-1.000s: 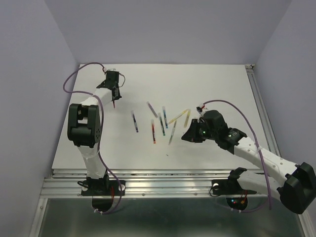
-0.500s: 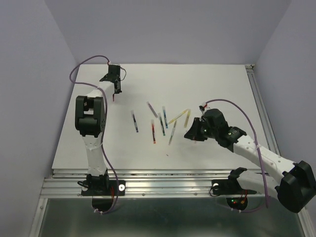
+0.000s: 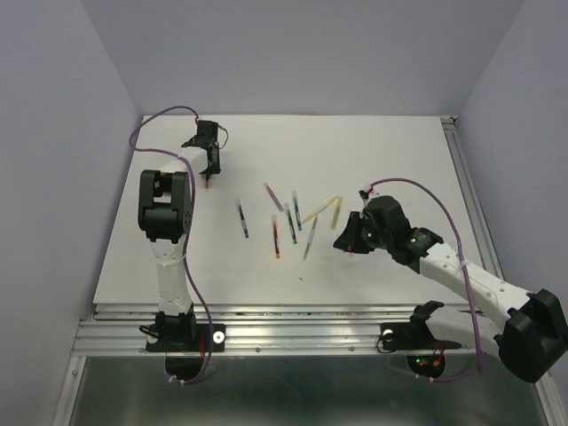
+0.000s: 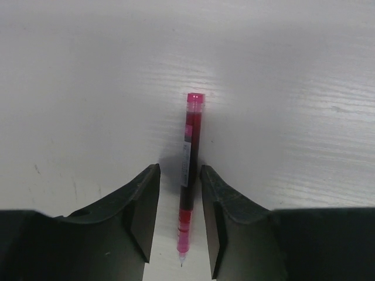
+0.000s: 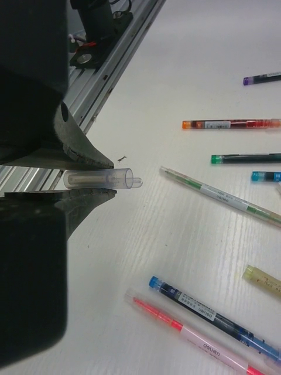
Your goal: Open the pen caps
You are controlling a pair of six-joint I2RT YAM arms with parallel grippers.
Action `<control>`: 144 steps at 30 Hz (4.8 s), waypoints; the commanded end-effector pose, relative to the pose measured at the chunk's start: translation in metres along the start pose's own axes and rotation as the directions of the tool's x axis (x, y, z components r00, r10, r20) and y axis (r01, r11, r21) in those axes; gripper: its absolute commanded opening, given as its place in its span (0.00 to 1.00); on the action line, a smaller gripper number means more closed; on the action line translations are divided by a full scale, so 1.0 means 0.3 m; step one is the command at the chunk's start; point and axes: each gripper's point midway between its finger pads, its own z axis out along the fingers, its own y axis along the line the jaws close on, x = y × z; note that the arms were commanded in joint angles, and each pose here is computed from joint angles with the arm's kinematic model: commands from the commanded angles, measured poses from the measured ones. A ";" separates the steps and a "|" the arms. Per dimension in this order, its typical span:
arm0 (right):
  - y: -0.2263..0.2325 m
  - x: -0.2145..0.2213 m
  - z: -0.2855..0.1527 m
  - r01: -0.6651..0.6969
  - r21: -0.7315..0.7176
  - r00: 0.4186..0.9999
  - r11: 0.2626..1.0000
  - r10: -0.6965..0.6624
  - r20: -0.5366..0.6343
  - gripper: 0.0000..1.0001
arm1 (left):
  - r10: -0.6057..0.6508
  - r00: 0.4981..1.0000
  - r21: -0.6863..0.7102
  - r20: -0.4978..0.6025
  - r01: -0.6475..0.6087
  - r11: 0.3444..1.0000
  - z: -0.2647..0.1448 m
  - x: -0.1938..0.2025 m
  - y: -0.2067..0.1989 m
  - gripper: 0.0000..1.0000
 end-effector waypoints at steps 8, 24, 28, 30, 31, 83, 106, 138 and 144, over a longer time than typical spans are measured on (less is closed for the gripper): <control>0.021 -0.070 -0.039 0.112 0.018 0.993 0.994 -0.112 0.035 0.02 | -0.094 0.994 0.063 0.055 0.091 0.994 -0.174 -0.121 0.010 0.57; 0.202 -0.087 -0.037 0.141 -0.155 0.989 0.978 -0.132 0.068 0.04 | -0.485 0.870 0.159 0.091 0.468 0.869 -0.601 0.070 0.037 0.91; 0.211 -0.091 0.002 0.101 -0.133 0.993 0.986 -0.092 0.073 0.04 | -0.529 0.849 0.170 -0.005 0.522 0.836 -0.619 0.272 -0.002 0.91; 0.173 -0.102 0.016 0.079 -0.059 0.994 0.995 -0.074 0.080 0.05 | -0.523 0.852 0.172 -0.036 0.521 0.836 -0.631 0.352 -0.022 0.91; 0.150 -0.108 0.025 0.064 -0.021 0.995 0.998 -0.062 0.084 0.07 | -0.534 0.845 0.198 -0.027 0.528 0.826 -0.663 0.354 -0.027 0.91; -0.827 -0.860 0.470 -0.003 0.630 0.997 0.776 -0.042 0.058 0.42 | -0.523 0.852 0.242 -0.019 0.511 0.825 -0.729 0.425 -0.048 0.92; -0.379 -0.611 -0.093 -0.116 0.307 0.929 0.944 -0.006 0.370 1.00 | -0.426 0.900 0.151 -0.095 0.436 0.887 -0.586 0.409 -0.201 0.83; -0.170 -0.259 -0.257 0.016 0.015 0.967 1.000 -0.019 0.254 1.00 | -0.199 0.968 0.092 -0.151 0.215 0.972 -0.501 0.515 -0.342 0.00; -0.029 -0.190 -0.287 0.066 -0.229 0.976 0.971 -0.015 0.217 1.00 | -0.192 0.979 0.416 0.070 0.146 0.897 -0.765 0.378 -0.468 0.00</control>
